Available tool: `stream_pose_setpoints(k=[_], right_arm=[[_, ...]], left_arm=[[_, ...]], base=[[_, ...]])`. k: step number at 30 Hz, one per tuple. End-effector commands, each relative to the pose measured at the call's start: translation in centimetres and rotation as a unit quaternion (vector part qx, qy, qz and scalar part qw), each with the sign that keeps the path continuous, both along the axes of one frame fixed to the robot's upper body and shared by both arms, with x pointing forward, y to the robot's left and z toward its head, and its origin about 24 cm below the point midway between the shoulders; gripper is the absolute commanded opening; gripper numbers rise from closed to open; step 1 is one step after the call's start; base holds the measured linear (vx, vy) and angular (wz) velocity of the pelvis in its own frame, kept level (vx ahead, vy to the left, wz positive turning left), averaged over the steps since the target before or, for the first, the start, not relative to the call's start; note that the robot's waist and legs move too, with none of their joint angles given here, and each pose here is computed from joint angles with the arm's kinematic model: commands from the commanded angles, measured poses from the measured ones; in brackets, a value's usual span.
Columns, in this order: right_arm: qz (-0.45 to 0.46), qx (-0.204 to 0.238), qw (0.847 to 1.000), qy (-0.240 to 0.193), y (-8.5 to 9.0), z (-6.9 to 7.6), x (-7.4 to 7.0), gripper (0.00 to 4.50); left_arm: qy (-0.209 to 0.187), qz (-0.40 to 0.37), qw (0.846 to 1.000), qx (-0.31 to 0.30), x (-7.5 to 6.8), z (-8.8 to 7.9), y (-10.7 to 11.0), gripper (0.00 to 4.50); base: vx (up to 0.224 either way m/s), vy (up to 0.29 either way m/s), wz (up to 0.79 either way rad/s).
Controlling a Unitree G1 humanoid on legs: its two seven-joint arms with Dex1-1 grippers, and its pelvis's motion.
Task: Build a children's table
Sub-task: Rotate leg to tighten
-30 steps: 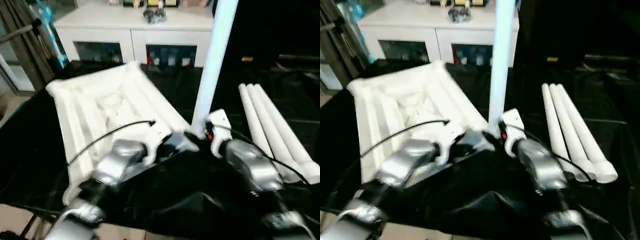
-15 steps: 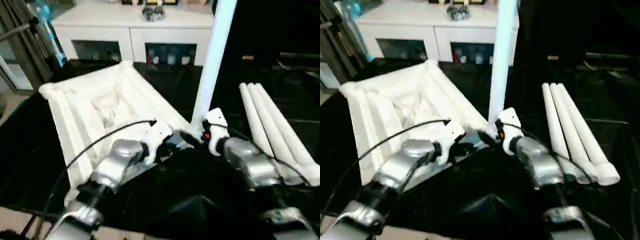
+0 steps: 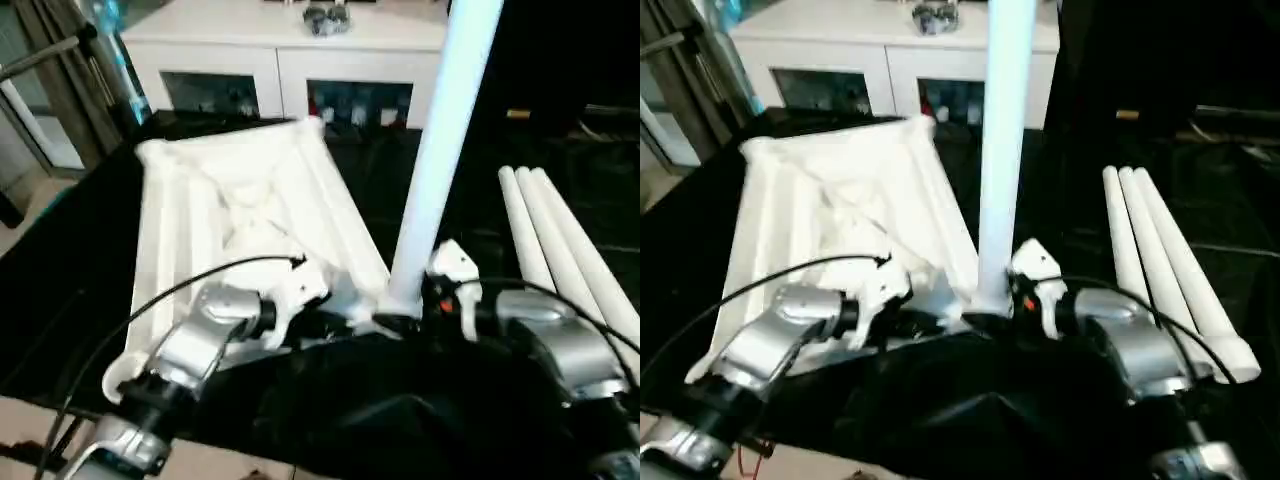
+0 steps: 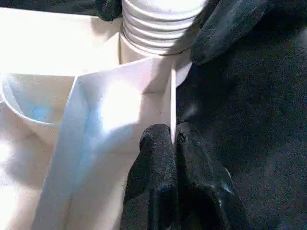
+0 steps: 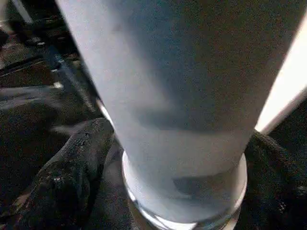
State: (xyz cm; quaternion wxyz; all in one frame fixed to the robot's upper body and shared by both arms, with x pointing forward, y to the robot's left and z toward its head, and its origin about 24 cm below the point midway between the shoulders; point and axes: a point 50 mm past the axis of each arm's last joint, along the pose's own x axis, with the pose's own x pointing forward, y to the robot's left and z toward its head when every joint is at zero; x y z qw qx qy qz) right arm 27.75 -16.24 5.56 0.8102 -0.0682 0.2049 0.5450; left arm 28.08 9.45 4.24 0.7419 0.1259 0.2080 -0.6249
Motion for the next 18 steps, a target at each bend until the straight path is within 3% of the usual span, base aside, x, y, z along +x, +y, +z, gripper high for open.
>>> stream_pose_setpoints(k=[1,12,15,17,18], right_arm=[[0.066,0.014,0.998,0.011,1.8,0.2,-1.0,3.61],[0.071,0.018,0.997,0.037,2.4,-0.9,-1.9,2.86],[0.033,0.016,0.999,0.033,2.6,-1.5,-1.5,2.80],[-0.066,-0.001,0.998,0.024,2.7,-2.7,0.0,2.79],[-0.066,-0.001,0.998,0.024,2.7,-2.7,0.0,2.78]], left_arm=[[-0.002,-0.055,0.998,-0.023,-0.8,0.7,-1.0,0.00],[-0.001,-0.048,0.999,-0.020,-1.0,0.5,-0.9,0.00],[-0.004,-0.027,0.999,-0.021,-0.6,0.4,-1.1,0.00],[-0.013,0.023,0.999,-0.022,0.4,0.4,-1.7,0.00],[-0.013,0.023,0.999,-0.022,0.4,0.4,-1.7,0.00]], base=[[0.000,0.000,0.00],[0.000,0.000,0.00],[0.000,0.000,0.00],[0.000,0.000,0.00],[0.000,0.000,0.00]])
